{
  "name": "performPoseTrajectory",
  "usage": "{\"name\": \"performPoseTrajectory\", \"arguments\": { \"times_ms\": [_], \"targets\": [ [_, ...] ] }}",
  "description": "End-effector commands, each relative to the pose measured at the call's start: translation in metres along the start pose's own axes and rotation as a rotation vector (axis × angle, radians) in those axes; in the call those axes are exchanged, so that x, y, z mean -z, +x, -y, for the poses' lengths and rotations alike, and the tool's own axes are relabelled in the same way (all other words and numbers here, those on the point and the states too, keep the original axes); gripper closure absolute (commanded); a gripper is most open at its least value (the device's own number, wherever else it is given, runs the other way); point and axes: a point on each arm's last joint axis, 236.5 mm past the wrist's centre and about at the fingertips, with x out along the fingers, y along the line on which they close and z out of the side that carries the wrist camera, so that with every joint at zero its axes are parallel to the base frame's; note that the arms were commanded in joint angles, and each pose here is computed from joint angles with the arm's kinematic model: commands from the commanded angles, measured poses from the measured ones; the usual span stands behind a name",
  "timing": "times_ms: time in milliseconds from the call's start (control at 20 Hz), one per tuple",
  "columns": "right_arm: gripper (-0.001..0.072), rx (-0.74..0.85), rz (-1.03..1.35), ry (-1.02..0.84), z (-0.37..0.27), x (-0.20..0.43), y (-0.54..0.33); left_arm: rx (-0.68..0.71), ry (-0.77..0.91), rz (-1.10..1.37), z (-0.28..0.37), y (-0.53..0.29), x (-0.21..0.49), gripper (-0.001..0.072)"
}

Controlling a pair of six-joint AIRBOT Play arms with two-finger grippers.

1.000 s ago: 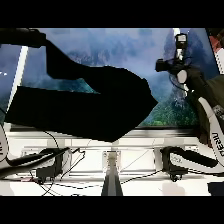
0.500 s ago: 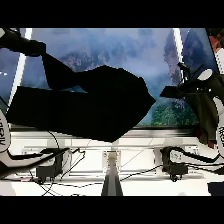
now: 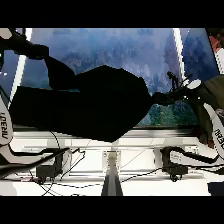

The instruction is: Fold the clothes and pants, and hang the long-sleeved shirts on hangers.

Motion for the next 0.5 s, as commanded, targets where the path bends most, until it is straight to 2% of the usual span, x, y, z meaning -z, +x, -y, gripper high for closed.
{"name": "performPoseTrajectory", "arguments": {
  "times_ms": [0,50,100,150,200,250,350,450],
  "targets": [
    [0.0159,0.049,0.152,0.099,0.007,-0.033,0.009,0.006,-0.005,-0.034,-0.001,0.02,0.004,0.0697],
    [0.0162,0.058,0.171,0.111,0.009,-0.037,0.009,0.008,-0.02,-0.045,-0.001,0.027,0.006,0.0697],
    [0.0228,0.063,0.178,0.11,0.01,-0.039,0.009,0.012,-0.033,-0.055,0.0,0.034,0.007,0.0697],
    [0.0405,0.064,0.179,0.108,0.01,-0.039,0.009,0.024,-0.038,-0.061,0.002,0.039,0.008,0.0697],
    [0.0547,0.067,0.178,0.105,0.011,-0.039,0.009,0.045,-0.046,-0.057,0.006,0.043,0.006,0.0697],
    [0.066,0.082,0.17,0.089,0.013,-0.037,0.008,0.066,-0.057,-0.039,0.011,0.046,0.001,0.0697],
    [0.0691,0.133,0.181,0.032,0.019,-0.038,-0.003,0.106,-0.083,0.054,0.02,0.044,-0.021,0.0697],
    [0.0692,0.202,0.249,-0.003,0.02,-0.046,-0.031,0.142,-0.114,0.155,0.026,0.039,-0.045,0.0697]
  ]
}}
